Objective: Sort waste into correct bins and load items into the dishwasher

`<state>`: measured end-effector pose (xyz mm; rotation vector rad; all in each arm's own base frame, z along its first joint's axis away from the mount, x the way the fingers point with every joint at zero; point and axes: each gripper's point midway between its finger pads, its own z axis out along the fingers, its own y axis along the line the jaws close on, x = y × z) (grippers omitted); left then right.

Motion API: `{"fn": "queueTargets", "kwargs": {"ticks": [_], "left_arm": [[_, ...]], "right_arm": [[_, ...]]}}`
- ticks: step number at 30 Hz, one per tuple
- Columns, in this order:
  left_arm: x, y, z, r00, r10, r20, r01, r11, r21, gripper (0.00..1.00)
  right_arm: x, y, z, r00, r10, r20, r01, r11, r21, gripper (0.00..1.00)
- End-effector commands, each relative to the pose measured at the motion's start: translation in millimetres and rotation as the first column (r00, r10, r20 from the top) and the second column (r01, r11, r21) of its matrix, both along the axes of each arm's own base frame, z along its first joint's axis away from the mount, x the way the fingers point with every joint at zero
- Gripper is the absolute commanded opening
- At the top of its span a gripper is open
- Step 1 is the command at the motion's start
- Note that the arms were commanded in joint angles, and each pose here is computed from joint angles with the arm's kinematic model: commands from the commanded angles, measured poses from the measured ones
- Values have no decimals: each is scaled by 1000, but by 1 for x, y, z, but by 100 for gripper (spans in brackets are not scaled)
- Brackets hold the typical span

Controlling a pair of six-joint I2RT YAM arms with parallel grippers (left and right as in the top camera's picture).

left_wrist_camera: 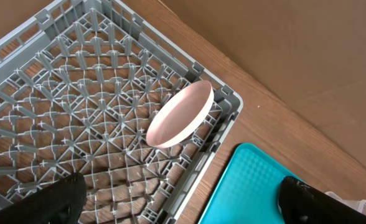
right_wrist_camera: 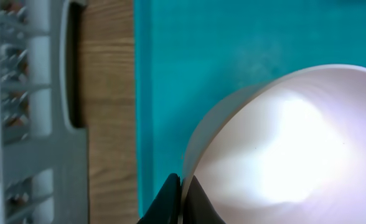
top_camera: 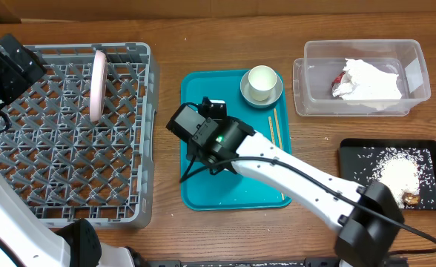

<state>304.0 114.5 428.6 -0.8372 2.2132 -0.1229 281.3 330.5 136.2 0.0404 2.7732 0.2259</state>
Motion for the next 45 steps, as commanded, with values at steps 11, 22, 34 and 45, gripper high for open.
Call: {"fn": "queueTargets", "kwargs": {"ticks": [11, 22, 34, 45], "left_arm": [[2, 1, -3, 1000, 11, -3, -11, 1000, -21, 100], [2, 1, -3, 1000, 11, -3, -11, 1000, -21, 100], [2, 1, -3, 1000, 11, -3, -11, 1000, -21, 100], [11, -36, 5, 987, -143, 75, 154, 975, -160, 100]], "right_arm": [[-3, 14, -38, 995, -19, -93, 19, 1000, -2, 30], [38, -36, 46, 996, -84, -4, 84, 996, -30, 100], [104, -293, 142, 757, -650, 66, 654, 751, -95, 100], [95, -447, 142, 441, -894, 76, 897, 436, -69, 100]]}}
